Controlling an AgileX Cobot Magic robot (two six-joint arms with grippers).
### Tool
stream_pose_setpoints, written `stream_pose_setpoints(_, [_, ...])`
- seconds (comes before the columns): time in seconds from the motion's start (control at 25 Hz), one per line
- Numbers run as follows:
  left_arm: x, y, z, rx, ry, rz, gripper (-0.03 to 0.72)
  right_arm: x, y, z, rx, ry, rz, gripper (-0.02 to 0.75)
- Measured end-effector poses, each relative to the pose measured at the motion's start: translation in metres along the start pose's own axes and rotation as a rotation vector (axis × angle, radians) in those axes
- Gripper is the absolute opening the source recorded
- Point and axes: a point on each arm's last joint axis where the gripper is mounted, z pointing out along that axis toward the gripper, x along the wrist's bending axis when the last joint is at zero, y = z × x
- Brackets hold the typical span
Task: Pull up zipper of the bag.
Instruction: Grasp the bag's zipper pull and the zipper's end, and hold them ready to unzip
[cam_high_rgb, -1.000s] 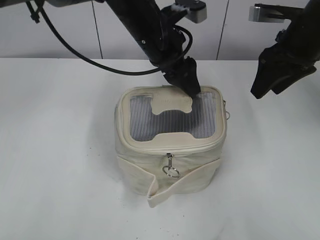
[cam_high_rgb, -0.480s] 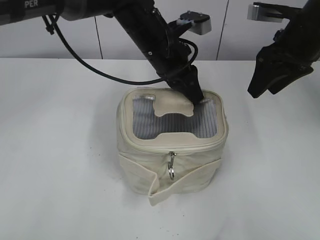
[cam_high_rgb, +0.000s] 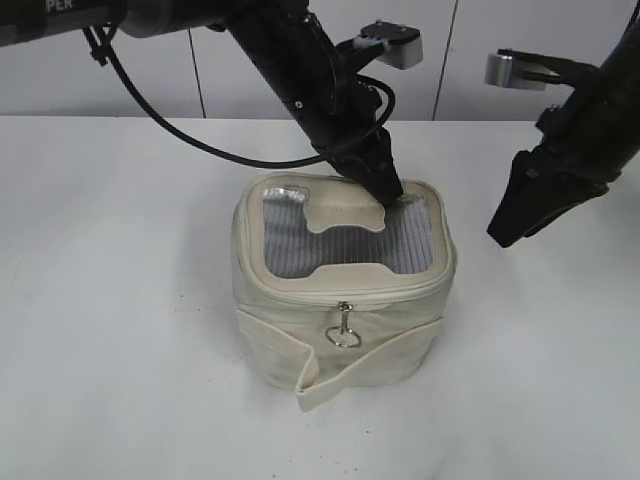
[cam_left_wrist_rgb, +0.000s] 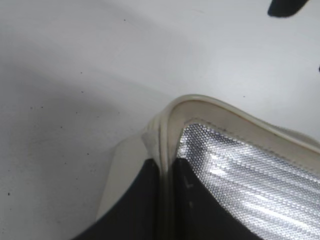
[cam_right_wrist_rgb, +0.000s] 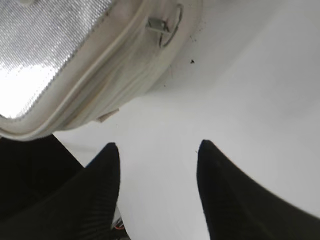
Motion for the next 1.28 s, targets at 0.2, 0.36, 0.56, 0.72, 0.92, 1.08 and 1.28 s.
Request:
stream_pose_setpoints(0.2, [-0.002, 0.001, 0.000, -0.003, -0.015, -0.005, 0.052, -0.004, -0.003, 0.014, -0.065, -0.010, 0.029, 0.360])
stream_pose_setpoints(0.36, [-0.002, 0.001, 0.000, -0.004, -0.016, -0.005, 0.050, -0.005, 0.000, 0.016, -0.109, -0.019, 0.058, 0.324])
stream_pose_setpoints(0.56, [-0.002, 0.000, 0.000, -0.003, -0.016, -0.005, 0.048, -0.005, 0.002, 0.016, -0.125, -0.015, 0.067, 0.313])
stream_pose_setpoints(0.72, [-0.002, 0.000, 0.000, -0.003, -0.016, -0.005, 0.048, -0.009, 0.003, 0.015, -0.143, -0.068, 0.049, 0.307])
stream_pose_setpoints(0.92, [-0.002, 0.000, 0.000, -0.003, -0.016, -0.005, 0.048, -0.013, 0.007, 0.014, -0.193, -0.108, 0.061, 0.304])
stream_pose_setpoints(1.08, [-0.002, 0.000, 0.000, 0.001, -0.022, -0.006, 0.048, -0.012, 0.010, 0.014, -0.227, -0.091, 0.098, 0.302])
stream_pose_setpoints(1.28, [-0.002, 0.000, -0.001, 0.001, -0.022, -0.006, 0.048, -0.007, 0.003, 0.019, -0.189, -0.048, 0.060, 0.300])
